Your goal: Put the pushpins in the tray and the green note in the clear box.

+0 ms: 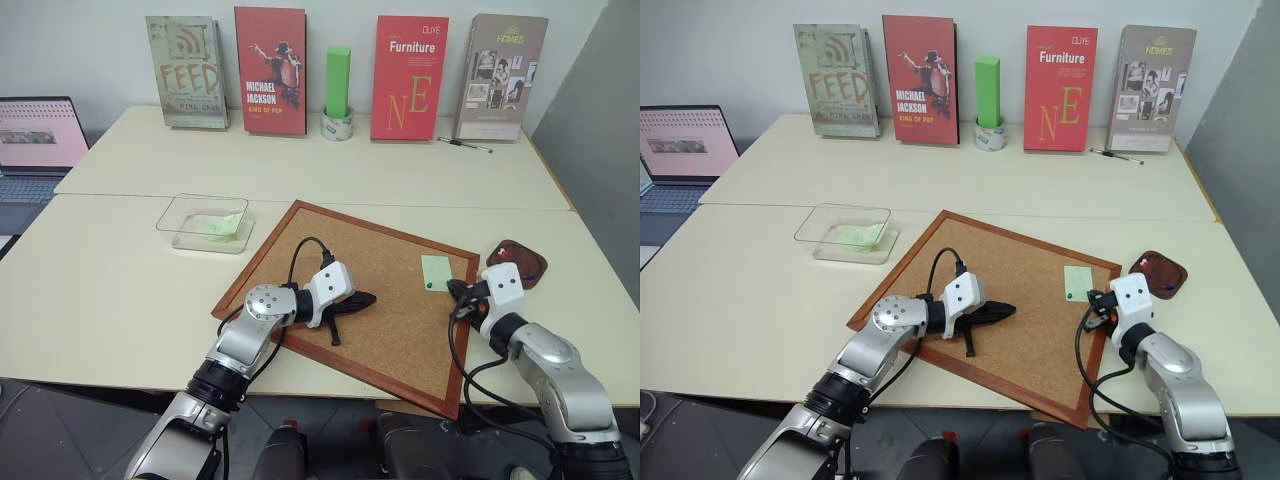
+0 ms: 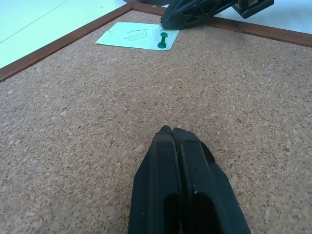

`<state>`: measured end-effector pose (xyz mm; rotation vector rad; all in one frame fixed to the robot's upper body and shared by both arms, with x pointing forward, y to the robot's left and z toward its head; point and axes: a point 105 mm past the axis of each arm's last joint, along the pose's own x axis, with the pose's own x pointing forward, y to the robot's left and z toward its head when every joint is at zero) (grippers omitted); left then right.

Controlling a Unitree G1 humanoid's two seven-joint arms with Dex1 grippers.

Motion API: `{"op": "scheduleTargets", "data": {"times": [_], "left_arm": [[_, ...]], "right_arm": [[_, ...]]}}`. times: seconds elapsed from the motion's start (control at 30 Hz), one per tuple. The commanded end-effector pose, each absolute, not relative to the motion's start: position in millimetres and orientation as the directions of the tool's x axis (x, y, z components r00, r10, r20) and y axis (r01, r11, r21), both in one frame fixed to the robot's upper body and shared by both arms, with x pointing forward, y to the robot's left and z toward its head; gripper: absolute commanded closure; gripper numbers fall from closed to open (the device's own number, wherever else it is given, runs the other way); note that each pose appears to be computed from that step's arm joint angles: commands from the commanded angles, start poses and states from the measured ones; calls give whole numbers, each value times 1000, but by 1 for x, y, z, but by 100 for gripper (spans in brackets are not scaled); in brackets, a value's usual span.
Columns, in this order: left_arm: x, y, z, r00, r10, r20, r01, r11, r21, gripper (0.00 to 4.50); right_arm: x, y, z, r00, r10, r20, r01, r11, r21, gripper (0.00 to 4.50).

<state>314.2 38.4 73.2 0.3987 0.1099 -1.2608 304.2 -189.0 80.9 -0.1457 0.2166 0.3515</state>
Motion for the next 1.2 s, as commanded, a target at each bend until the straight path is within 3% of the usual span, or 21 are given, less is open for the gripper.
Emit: {"op": "scheduleTargets", "data": {"times": [0.03,0.7,0.83,0.97,1.2], "left_arm": [[313,47,59,316,-880,-355,944,256,207,450],[311,47,57,307,-880,-363,947,247,204,450],[311,47,57,306,-880,-364,948,246,202,450],[310,47,57,304,-880,-365,949,243,202,450],[309,46,57,300,-882,-364,950,240,201,450]], "right_arm": [[303,-191,102,935,322,-147,-340,933,-116,446],[303,-196,139,959,283,-1,-282,956,-83,446],[310,-217,140,980,198,-11,-197,968,-153,446],[321,-251,135,995,73,-71,-93,938,-333,446],[340,-289,126,989,-45,-140,-28,876,-481,446]]}}
